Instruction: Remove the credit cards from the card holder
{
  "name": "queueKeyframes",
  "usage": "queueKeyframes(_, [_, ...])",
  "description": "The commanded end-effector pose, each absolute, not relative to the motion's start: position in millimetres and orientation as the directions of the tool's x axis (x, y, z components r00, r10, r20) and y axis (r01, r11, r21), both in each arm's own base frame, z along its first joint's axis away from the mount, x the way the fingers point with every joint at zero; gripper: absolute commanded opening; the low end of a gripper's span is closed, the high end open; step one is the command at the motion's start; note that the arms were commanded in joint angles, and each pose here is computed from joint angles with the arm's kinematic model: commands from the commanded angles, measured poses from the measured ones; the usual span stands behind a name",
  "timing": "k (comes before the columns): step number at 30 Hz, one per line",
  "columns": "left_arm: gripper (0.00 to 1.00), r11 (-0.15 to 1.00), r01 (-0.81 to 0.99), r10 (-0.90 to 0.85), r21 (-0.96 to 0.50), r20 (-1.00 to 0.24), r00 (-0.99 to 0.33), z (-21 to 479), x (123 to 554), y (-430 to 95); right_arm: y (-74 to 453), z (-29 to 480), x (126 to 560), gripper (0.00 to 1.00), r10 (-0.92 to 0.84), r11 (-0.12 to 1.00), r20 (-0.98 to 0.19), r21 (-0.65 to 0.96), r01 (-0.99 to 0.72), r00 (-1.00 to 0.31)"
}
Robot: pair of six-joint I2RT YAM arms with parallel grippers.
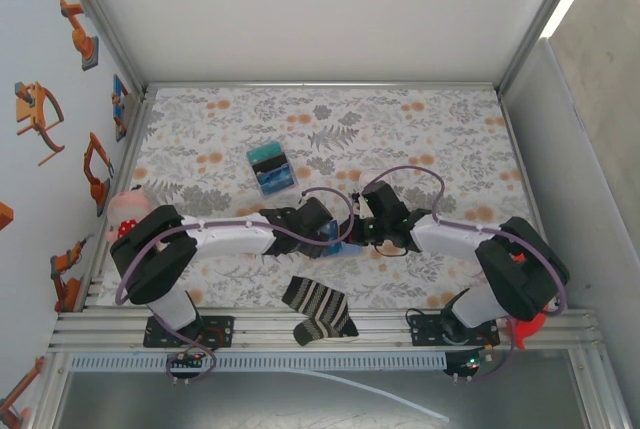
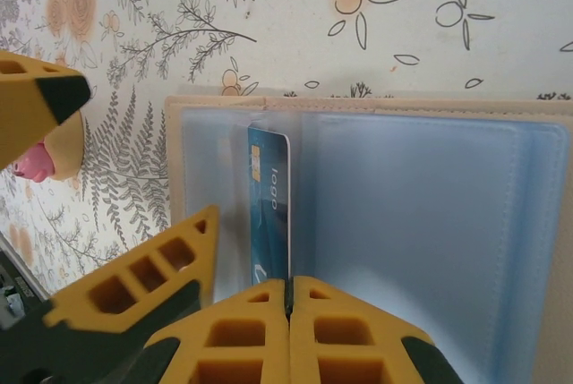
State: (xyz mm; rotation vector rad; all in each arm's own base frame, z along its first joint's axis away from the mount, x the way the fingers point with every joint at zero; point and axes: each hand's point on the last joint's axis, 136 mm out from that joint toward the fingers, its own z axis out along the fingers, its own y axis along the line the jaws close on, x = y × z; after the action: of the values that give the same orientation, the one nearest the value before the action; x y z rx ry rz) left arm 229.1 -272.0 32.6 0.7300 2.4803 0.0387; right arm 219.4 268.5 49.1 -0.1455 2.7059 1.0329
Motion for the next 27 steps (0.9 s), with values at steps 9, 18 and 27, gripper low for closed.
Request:
queueKeyframes(9, [0.97,0.850,0.505,0.510,0.151,-0.477,-0.716,20,224,-277,288,66,219,0.15,0.000,0.623,-0.289,0.749,-0.227,-0.957])
queueKeyframes(18, [0.97,0.853,0.502,0.502,0.145,-0.491,-0.712,26,225,-278,286,49,220,0.23,0.000,0.655,-0.269,0.727,-0.204,-0.963])
queueKeyframes(27, [0.97,0.857,0.493,0.496,0.150,-0.498,-0.711,30,225,-274,271,59,223,0.00,-0.002,0.715,-0.329,0.660,-0.232,-0.944])
